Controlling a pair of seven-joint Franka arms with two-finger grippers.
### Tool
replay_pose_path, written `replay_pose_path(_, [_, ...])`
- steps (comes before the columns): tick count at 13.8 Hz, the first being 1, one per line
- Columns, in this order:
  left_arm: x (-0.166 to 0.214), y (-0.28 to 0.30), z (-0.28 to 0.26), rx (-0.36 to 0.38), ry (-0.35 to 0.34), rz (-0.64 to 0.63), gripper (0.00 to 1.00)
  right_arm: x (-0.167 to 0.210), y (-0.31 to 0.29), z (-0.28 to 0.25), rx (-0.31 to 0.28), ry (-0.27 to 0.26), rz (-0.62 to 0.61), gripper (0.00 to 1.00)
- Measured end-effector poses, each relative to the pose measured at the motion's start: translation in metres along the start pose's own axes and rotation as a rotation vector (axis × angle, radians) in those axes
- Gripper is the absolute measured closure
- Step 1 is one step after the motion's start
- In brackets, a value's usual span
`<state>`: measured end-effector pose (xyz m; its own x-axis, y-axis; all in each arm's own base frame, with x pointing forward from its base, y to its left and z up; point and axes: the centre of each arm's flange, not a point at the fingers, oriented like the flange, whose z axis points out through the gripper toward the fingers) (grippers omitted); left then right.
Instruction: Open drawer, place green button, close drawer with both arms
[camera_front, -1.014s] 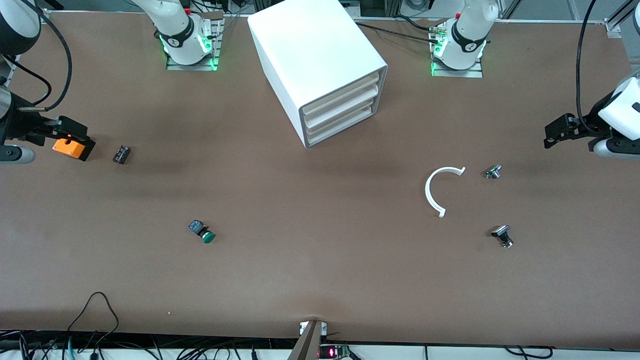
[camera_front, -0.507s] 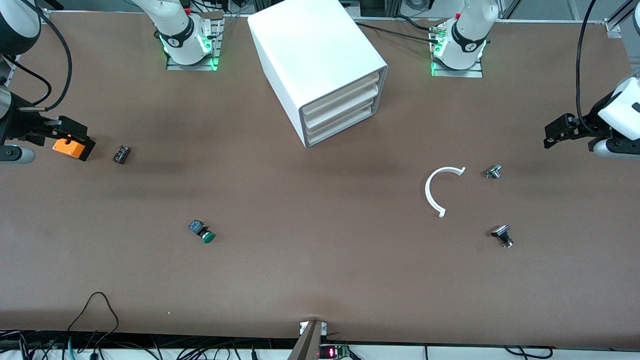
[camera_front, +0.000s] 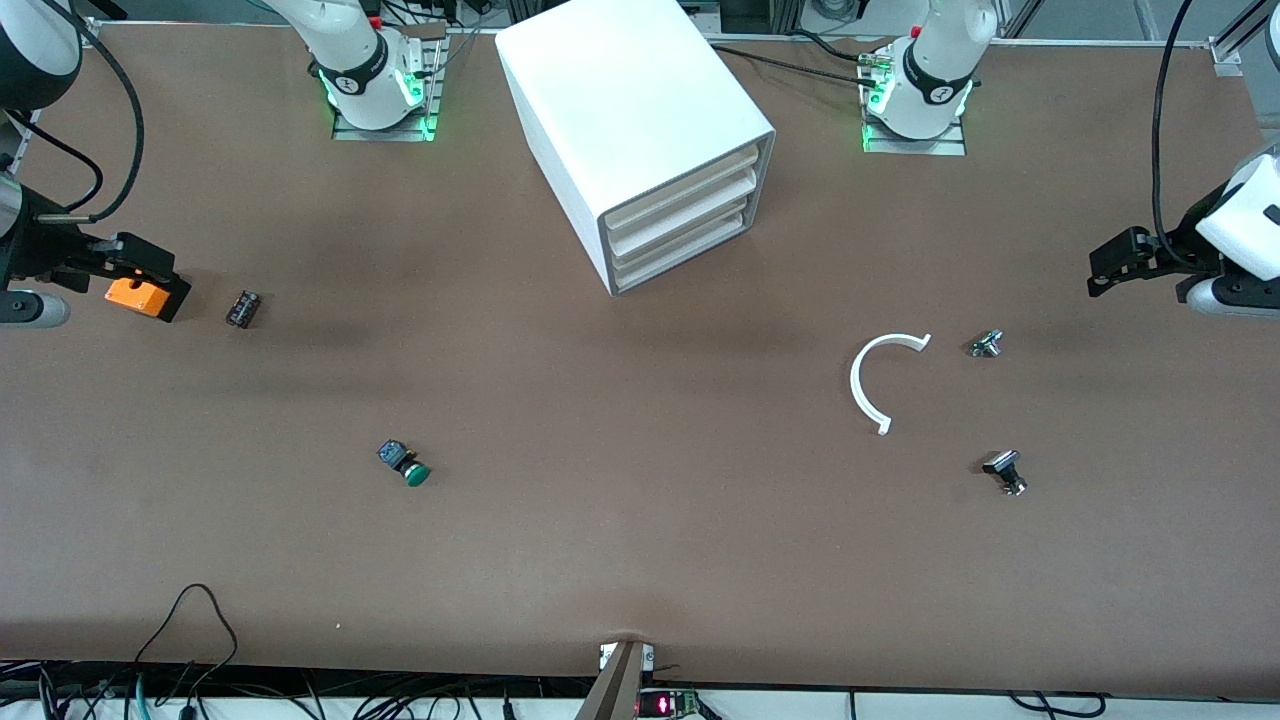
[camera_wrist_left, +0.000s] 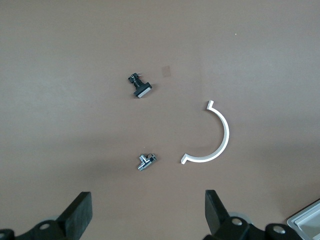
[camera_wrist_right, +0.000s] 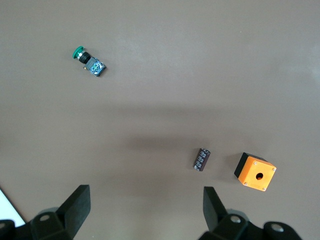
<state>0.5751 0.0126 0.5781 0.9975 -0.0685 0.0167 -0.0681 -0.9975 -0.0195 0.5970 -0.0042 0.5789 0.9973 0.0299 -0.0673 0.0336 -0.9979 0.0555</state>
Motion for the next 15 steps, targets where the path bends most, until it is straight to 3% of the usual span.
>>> replay_pose_path(9, [0.0,0.0,0.0,0.0,0.0,0.0,0.0,0.002,-0.012,-0.001,-0.006,0.01,-0.021,0.0])
replay_pose_path(15, [0.0,0.0,0.0,0.0,0.0,0.0,0.0,0.012,-0.025,0.021,-0.008,-0.029,-0.044,0.0])
